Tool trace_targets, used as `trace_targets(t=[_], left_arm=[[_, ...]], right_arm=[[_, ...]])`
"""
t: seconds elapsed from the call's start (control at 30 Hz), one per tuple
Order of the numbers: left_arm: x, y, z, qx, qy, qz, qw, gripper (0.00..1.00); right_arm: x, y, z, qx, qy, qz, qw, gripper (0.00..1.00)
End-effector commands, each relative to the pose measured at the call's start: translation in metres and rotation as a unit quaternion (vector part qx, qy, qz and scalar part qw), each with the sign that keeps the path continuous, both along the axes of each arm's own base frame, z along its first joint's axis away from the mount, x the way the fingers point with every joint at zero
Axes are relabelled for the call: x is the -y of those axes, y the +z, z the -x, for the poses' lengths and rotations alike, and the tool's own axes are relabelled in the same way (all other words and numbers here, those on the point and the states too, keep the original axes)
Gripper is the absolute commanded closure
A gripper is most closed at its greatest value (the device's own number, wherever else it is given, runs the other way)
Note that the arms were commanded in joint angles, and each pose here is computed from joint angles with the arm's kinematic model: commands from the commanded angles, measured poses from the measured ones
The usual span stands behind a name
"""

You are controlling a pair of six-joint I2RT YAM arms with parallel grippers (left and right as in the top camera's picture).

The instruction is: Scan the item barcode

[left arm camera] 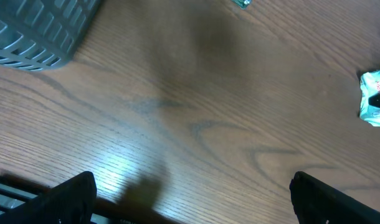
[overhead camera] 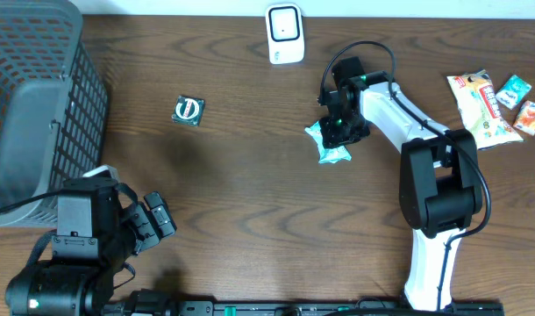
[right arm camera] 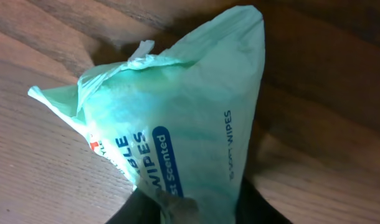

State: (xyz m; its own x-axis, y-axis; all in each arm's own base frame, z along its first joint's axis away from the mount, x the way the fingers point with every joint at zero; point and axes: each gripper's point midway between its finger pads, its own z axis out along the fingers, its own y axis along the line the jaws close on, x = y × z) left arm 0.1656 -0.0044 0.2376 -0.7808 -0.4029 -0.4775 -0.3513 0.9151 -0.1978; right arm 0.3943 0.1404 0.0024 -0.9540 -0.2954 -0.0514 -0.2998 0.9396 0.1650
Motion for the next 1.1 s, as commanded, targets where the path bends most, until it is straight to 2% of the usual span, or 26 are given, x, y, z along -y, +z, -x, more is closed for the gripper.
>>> trace_targets(t=[0.0, 0.03, 0.13, 0.37, 0.63, 0.87, 1.07], left_arm=[[-0.001, 0.0, 0.0, -0.001, 0.003, -0.001, 1.0, 0.02], [-0.001, 0.0, 0.0, -0.001, 0.003, -0.001, 1.0, 0.02], [-0.001, 0.0, 0.0, -0.001, 0.003, -0.001, 1.0, 0.02], [-0.001, 0.0, 0.0, -0.001, 0.003, -0.001, 1.0, 0.02], [-0.001, 0.0, 0.0, -0.001, 0.003, -0.001, 1.0, 0.02], [-0.001, 0.0, 0.0, -0.001, 0.003, -0.001, 1.0, 0.02], [-0.001, 0.0, 0.0, -0.001, 0.003, -0.001, 1.0, 0.02]], right_arm=[[-0.002, 0.004, 0.002, -0.007, -0.007, 0.003, 1.0, 0.87], [-0.003, 0.009, -0.001, -0.004, -0.008, 0.002, 1.0, 0.94], [-0.006, 0.025, -0.009, 0.004, -0.011, 0.0, 1.0, 0.99], [-0.024, 0.072, -0.039, 0.056, -0.006, -0.018, 0.998, 0.99], [-0.056, 0.12, -0.08, 0.157, 0.01, -0.053, 0.986, 0.99], [-0.089, 0.144, -0.115, 0.243, -0.01, -0.1, 0.965, 0.99], [-0.107, 0.177, -0.151, 0.332, -0.024, -0.146, 0.932, 0.99]])
